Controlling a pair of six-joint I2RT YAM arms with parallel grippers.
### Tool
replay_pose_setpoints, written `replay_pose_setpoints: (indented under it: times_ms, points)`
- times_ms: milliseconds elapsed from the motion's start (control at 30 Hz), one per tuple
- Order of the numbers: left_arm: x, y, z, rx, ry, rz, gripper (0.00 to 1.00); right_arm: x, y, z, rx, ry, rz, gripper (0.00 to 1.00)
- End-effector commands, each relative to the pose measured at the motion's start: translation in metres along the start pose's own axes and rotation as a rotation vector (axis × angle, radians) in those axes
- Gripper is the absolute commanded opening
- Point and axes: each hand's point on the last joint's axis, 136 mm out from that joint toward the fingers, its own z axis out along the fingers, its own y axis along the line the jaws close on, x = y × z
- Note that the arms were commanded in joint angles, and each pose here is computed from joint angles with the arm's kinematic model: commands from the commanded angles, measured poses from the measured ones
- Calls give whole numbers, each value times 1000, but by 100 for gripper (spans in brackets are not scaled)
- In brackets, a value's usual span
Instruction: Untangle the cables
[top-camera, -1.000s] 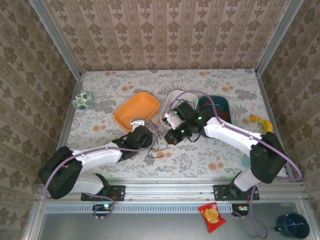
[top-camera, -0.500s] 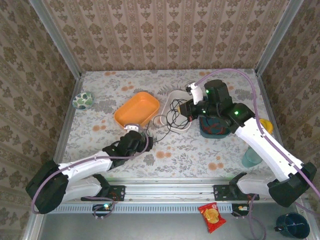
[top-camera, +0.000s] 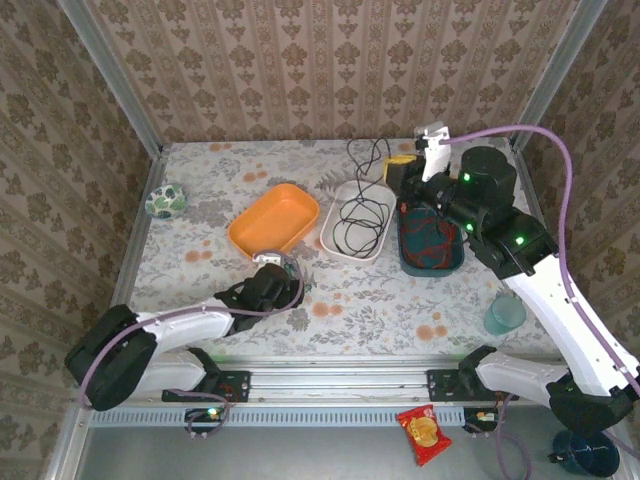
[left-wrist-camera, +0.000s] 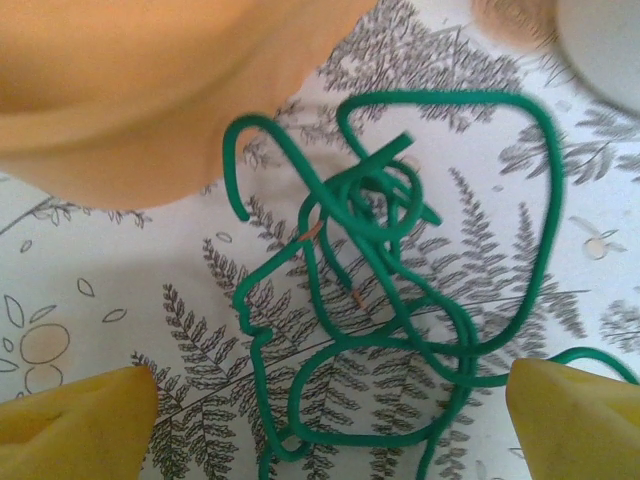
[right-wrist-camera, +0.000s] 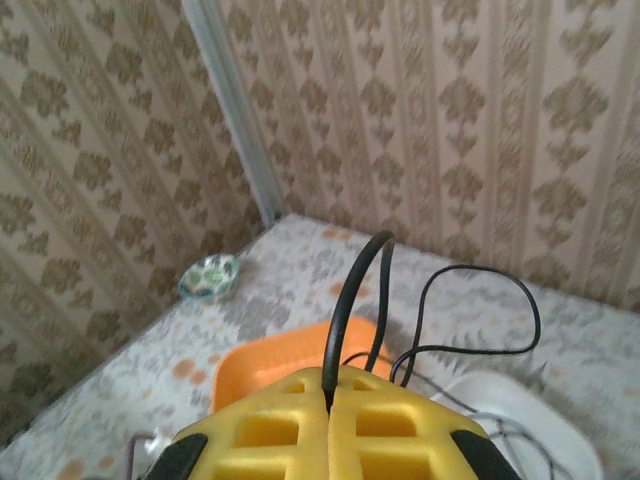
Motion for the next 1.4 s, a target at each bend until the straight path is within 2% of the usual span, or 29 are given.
replay_pose_setpoints:
  times_ms: [0, 167, 267, 400, 567, 767, 867, 967, 1133, 1200, 1300, 1367]
  points:
    - [-6, -4, 3, 8, -9, -22, 91, -28, -16, 1, 88, -84, -44, 0]
    - [-14, -9, 3, 18, -25, -24, 91, -4, -36, 33, 149, -12, -31, 0]
    - [-18, -11, 0, 24, -33, -24, 91, 26, -53, 55, 208, 64, -21, 0]
    - [-19, -10, -3, 27, -43, -25, 92, 93, -75, 81, 267, 211, 2, 0]
    - [-18, -9, -4, 25, -43, -17, 92, 187, -84, 108, 209, 385, 185, 0]
    - [-17, -12, -4, 26, -39, -4, 92, 264, -95, 124, 231, 600, 306, 0]
    - [-17, -15, -3, 30, -37, 5, 93, 293, -103, 130, 271, 704, 318, 0]
    - [-18, -16, -4, 32, -39, 9, 93, 311, -112, 135, 319, 757, 315, 0]
    - [-23, -16, -8, 26, -52, 6, 93, 316, -129, 138, 405, 790, 278, 2]
    - [-26, -14, -11, 14, -63, 3, 93, 310, -134, 135, 444, 787, 258, 9]
    - [-34, -9, -17, -10, -91, -10, 93, 289, -138, 129, 475, 742, 226, 34]
    - [-38, -5, -21, -26, -107, -19, 93, 274, -142, 124, 504, 707, 203, 45]
